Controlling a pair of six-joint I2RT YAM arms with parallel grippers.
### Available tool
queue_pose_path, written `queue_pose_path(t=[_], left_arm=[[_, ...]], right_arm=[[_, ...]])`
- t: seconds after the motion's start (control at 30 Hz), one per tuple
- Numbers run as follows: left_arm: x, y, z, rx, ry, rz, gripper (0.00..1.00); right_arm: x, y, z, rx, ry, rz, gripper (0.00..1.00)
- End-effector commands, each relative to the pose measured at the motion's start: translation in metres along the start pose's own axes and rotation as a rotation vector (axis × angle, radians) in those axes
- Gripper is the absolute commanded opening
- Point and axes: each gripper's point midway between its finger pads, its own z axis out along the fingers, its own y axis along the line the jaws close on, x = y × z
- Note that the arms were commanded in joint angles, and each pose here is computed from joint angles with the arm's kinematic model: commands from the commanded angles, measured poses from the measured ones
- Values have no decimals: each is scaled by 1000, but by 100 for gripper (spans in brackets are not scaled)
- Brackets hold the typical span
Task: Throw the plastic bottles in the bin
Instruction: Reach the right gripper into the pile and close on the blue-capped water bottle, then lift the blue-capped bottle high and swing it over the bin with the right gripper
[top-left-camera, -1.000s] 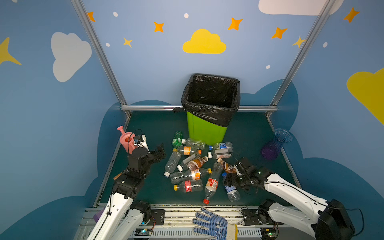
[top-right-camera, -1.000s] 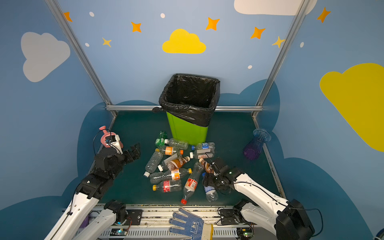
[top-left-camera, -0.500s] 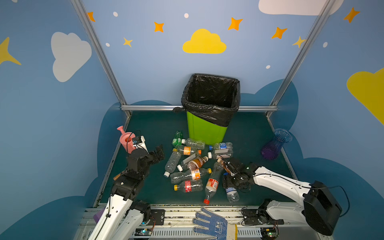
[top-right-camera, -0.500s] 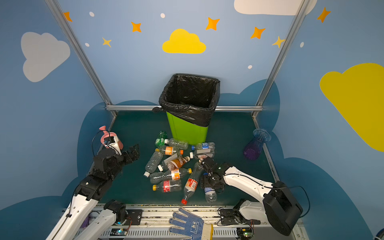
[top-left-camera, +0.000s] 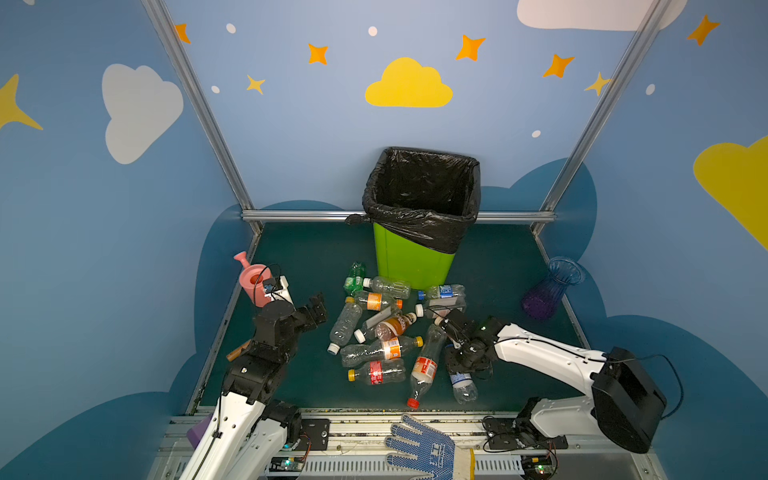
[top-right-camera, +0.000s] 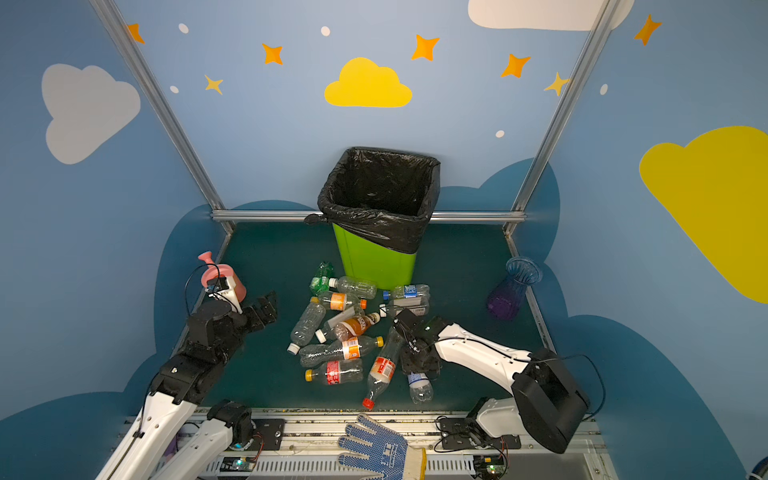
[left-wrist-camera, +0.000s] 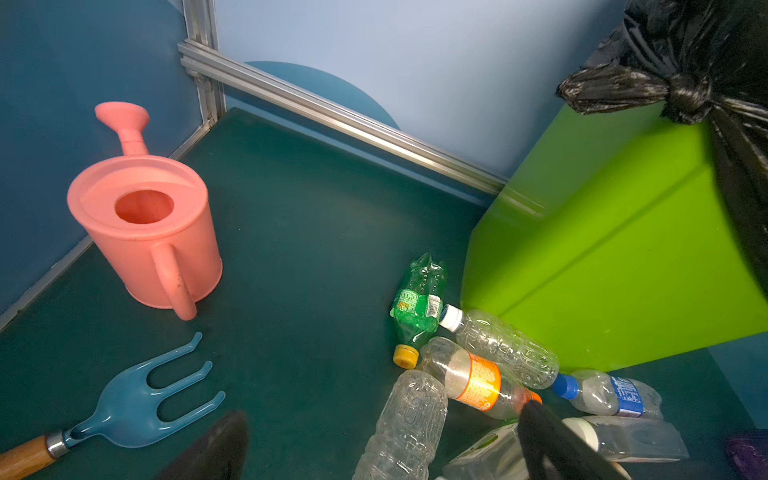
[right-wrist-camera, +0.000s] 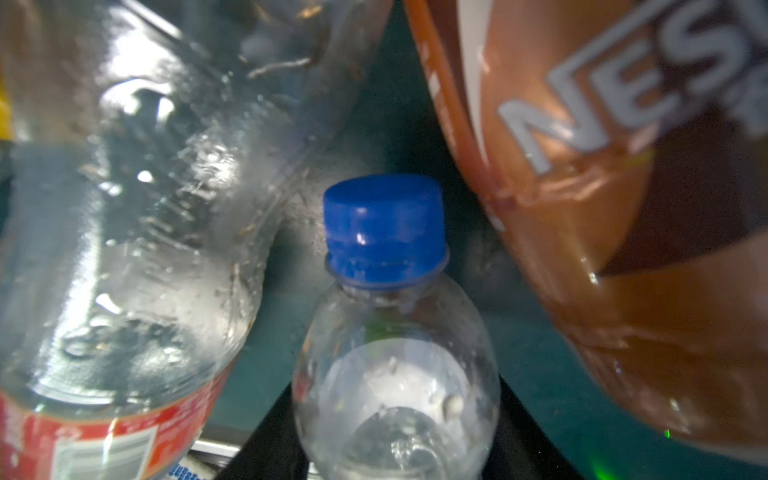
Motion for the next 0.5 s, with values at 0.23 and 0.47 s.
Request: queue_pose_path(t=[0.23,0.47], left_arm=[[4,7,3,-31,14,0,100],[11,12,11,-54,34,-2,100]], right_arm=[[-10,4,-24,20,-8,-79,45],[-51,6,-101,-5,-222,-84,45]])
